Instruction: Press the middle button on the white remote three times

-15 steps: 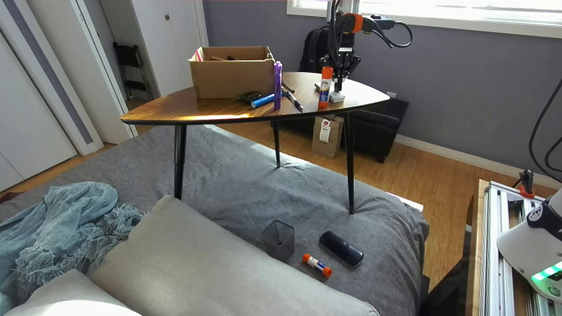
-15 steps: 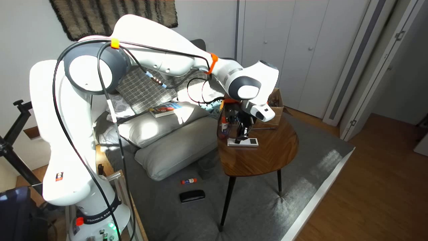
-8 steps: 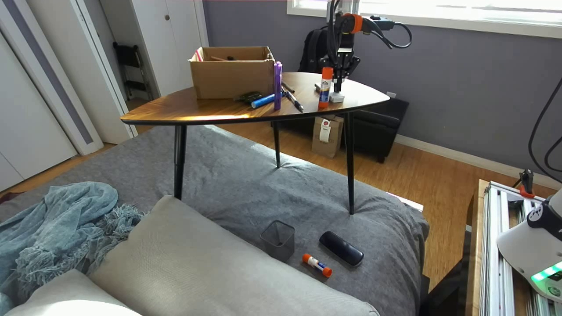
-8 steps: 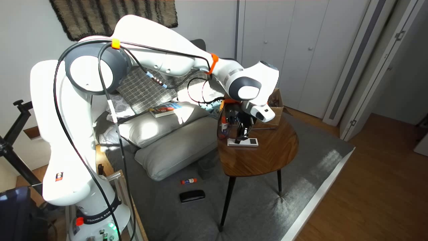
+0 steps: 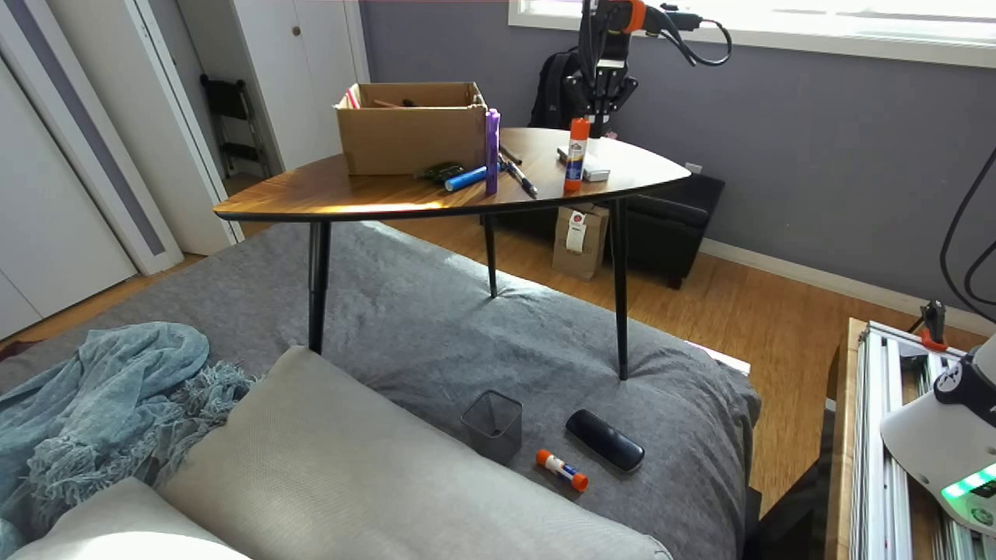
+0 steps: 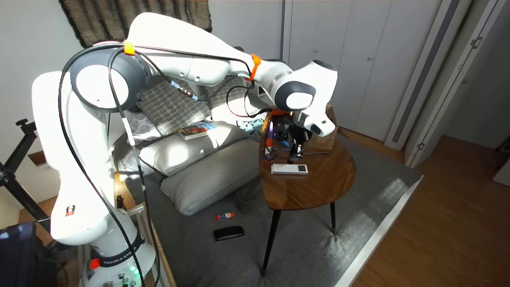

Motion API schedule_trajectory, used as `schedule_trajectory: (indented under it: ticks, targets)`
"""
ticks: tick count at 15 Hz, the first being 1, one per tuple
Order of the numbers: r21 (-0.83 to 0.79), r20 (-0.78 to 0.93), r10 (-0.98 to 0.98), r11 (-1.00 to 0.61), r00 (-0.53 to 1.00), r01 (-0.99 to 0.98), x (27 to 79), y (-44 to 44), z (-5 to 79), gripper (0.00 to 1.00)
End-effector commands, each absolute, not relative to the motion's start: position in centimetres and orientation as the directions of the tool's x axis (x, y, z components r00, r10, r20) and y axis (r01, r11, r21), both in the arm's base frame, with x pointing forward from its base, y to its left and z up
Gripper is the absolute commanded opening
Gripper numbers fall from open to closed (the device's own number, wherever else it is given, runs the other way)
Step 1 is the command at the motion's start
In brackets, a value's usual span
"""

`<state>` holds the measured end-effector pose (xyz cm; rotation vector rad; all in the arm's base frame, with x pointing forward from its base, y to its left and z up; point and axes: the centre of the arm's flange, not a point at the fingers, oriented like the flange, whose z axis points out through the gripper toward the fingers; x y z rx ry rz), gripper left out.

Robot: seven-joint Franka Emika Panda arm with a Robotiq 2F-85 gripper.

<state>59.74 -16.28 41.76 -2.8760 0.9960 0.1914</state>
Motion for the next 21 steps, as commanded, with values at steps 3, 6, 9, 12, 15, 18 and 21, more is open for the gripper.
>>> schedule_trajectory:
  ticks: [3,6,9,12,15,18,21]
  targets:
    - [-0.106,-0.137,-0.615,-0.771,0.777,-0.629,60.5,-16.6,43.4,0.0]
    - [-0.111,-0.16,-0.607,-0.772,0.778,-0.625,60.7,-16.0,42.7,0.0]
    - [-0.104,-0.176,-0.605,-0.773,0.777,-0.626,60.8,-15.7,41.8,0.0]
    - [-0.089,-0.194,-0.601,-0.776,0.775,-0.624,61.0,-15.6,40.8,0.0]
    - [-0.083,-0.211,-0.595,-0.779,0.775,-0.621,61.0,-15.4,40.1,0.0]
    - [-0.067,-0.231,-0.593,-0.781,0.771,-0.621,61.1,-15.3,39.6,0.0]
    - [-0.056,-0.248,-0.594,-0.78,0.765,-0.624,60.9,-15.4,39.3,0.0]
